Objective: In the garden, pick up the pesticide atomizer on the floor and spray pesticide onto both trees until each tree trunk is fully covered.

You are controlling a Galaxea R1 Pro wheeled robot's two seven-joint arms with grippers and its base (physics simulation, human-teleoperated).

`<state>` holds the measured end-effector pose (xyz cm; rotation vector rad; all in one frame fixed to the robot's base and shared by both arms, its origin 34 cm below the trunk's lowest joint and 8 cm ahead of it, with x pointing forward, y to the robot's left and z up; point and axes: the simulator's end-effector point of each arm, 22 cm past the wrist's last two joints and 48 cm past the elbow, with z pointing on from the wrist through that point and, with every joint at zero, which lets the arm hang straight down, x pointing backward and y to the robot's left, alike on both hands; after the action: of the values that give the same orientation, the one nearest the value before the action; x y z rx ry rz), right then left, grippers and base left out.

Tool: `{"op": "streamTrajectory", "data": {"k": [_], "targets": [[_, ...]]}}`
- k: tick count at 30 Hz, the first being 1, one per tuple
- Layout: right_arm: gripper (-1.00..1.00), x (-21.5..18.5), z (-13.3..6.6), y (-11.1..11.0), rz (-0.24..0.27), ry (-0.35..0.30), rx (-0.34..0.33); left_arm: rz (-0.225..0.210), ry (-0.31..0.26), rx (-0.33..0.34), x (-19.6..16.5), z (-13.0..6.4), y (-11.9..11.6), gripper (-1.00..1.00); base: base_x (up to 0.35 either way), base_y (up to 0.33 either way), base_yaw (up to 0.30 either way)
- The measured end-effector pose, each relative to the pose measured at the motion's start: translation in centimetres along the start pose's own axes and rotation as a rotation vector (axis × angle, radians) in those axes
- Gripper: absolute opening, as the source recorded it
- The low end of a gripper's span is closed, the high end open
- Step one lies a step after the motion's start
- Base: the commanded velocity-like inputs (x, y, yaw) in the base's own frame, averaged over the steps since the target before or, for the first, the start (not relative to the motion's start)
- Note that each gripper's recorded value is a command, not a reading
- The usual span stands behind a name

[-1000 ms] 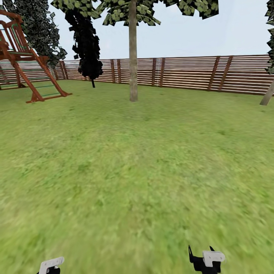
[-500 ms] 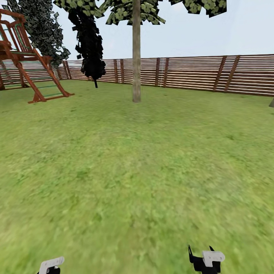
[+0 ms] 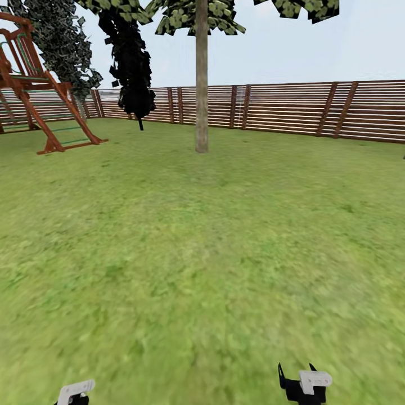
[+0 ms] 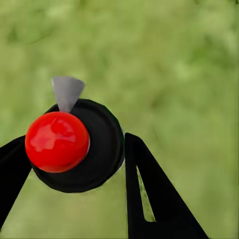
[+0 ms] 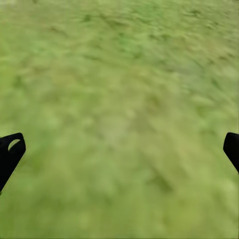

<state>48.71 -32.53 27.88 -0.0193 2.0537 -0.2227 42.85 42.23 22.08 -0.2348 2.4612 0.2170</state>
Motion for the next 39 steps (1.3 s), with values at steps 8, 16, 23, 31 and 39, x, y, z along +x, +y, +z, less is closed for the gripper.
{"op": "streamTrajectory", "data": {"k": [8, 16, 23, 31, 39], "targets": [[1.0, 0.01, 0.0, 0.01, 0.0, 0.0, 0.0, 0.0, 0.0, 0.0, 0.01, 0.0, -0.03, -1.0, 0.34, 0.0, 0.0], [1.0, 0.0, 0.0, 0.01, 0.0, 0.0, 0.0, 0.0, 0.0, 0.001, 0.01, 0.0, -0.07, -1.0, 0.34, 0.0, 0.0], [1.0, 0.0, 0.0, 0.02, 0.0, 0.0, -0.001, -0.001, 0.0, 0.001, 0.02, 0.0, -0.1, -1.0, 0.34, 0.0, 0.0], [1.0, 0.0, 0.0, 0.02, 0.0, 0.0, -0.001, 0.0, 0.0, 0.0, 0.01, 0.0, -0.02, -1.0, 0.34, 0.0, 0.0], [1.0, 0.0, 0.0, 0.02, 0.0, 0.0, -0.001, 0.0, 0.0, 0.001, 0.02, 0.0, -0.09, -1.0, 0.34, 0.0, 0.092]]}}
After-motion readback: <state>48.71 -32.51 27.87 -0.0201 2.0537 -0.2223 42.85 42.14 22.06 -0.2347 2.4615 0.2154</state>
